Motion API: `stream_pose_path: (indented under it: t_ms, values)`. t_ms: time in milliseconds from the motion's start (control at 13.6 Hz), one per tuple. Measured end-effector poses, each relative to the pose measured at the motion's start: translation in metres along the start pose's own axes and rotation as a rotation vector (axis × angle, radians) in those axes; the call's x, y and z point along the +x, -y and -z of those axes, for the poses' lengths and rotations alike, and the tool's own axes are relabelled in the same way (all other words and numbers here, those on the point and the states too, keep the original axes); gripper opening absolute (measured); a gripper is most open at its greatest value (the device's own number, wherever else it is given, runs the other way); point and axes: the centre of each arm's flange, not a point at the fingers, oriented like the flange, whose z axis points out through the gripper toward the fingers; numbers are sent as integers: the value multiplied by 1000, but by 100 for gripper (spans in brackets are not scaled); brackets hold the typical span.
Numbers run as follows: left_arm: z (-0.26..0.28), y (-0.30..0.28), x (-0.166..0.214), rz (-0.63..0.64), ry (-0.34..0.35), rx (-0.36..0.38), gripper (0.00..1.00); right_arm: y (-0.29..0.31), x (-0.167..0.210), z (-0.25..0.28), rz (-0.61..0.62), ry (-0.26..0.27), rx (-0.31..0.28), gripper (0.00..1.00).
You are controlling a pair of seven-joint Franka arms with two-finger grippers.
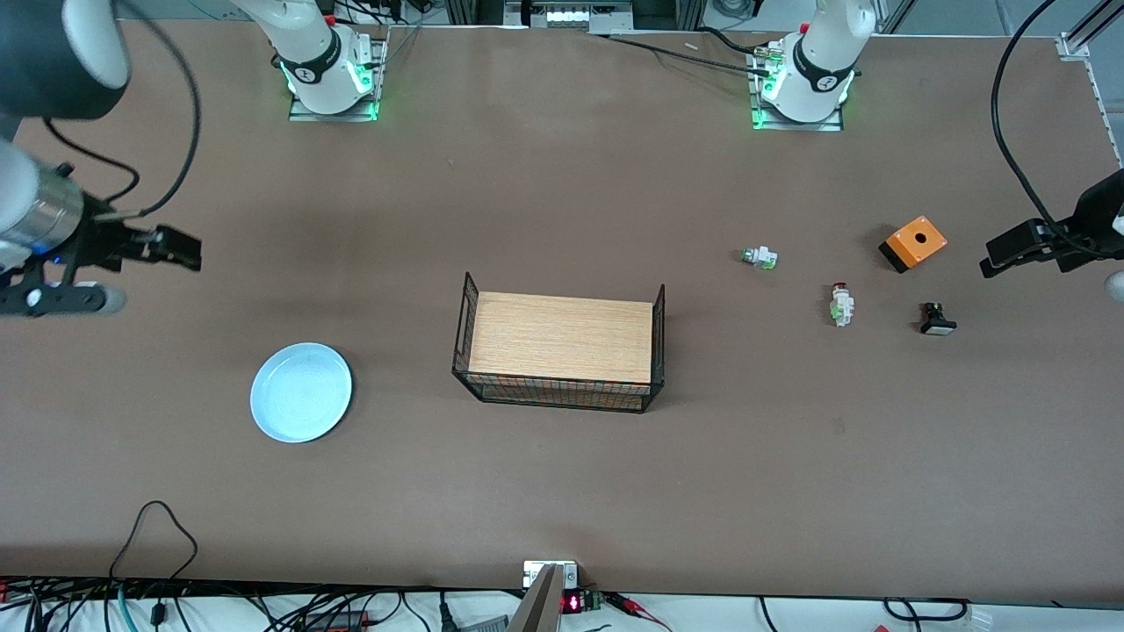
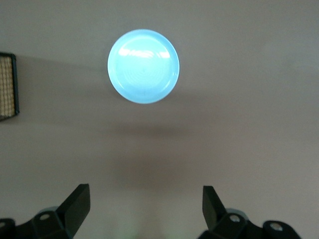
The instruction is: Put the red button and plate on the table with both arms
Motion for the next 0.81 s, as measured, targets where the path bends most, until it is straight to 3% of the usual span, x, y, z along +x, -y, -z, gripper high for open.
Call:
stream_pose_path:
  t_ms: [221, 810]
  values:
    - [0, 1, 0, 2, 0, 0, 100, -1, -24, 16, -10, 7, -12, 100]
    - [0, -1, 0, -1, 0, 0, 100, -31, -121, 13, -59, -53, 58, 100]
